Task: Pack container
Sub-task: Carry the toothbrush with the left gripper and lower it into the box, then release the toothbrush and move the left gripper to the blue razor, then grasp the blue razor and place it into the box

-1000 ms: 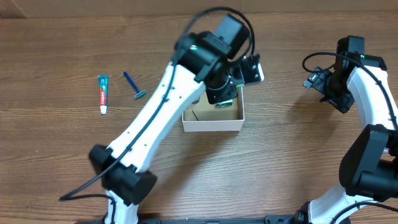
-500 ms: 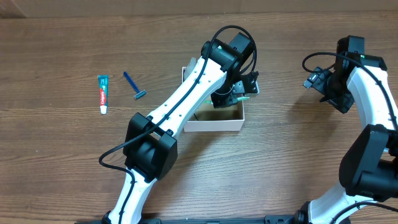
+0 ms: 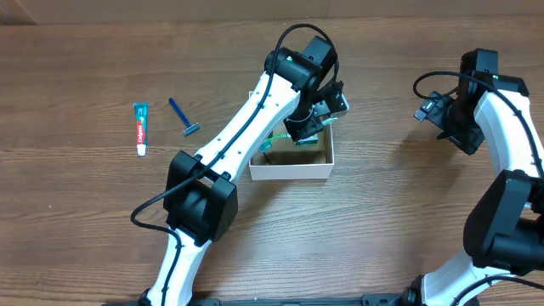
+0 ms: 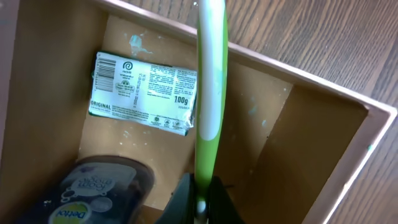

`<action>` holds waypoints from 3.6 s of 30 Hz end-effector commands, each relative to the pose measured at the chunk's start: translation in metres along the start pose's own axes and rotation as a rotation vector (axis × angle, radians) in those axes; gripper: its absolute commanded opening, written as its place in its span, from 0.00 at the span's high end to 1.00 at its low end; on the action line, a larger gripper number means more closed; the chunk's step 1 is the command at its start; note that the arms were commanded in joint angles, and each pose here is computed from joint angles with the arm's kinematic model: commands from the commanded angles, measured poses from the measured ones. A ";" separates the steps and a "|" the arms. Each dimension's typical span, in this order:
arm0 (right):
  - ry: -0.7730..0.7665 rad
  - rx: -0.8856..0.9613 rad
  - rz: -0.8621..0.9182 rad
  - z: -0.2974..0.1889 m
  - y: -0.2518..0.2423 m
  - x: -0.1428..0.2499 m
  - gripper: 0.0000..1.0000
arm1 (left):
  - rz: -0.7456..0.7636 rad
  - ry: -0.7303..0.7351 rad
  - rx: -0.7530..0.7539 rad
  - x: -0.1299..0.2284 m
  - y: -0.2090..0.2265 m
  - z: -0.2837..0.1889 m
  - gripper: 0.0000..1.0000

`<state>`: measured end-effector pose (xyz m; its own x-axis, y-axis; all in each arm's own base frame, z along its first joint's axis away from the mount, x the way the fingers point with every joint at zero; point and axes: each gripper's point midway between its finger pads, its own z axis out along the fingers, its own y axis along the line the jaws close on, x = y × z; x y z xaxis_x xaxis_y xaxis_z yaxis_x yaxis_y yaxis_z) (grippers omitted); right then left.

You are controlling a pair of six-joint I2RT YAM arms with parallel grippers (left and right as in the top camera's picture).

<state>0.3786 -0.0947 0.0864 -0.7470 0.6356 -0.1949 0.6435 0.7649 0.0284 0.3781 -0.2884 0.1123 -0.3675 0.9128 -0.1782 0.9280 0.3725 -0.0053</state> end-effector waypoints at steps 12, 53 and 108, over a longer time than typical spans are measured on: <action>-0.010 0.007 -0.003 -0.001 -0.002 -0.002 0.00 | -0.203 0.049 -0.014 0.012 0.002 -0.001 0.96; -0.010 0.007 -0.003 -0.001 -0.002 -0.002 0.00 | -1.222 -0.138 -0.231 0.187 0.154 -0.157 0.51; -0.011 0.007 -0.003 -0.001 -0.002 -0.003 0.00 | -1.667 -0.058 -0.281 0.279 0.181 0.072 0.96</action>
<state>0.3788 -0.0947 0.0864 -0.7466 0.6359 -0.1954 0.6437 0.7647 0.0291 0.4623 0.0184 0.0026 -0.8478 -0.4750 -0.2357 -0.4715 0.8787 -0.0749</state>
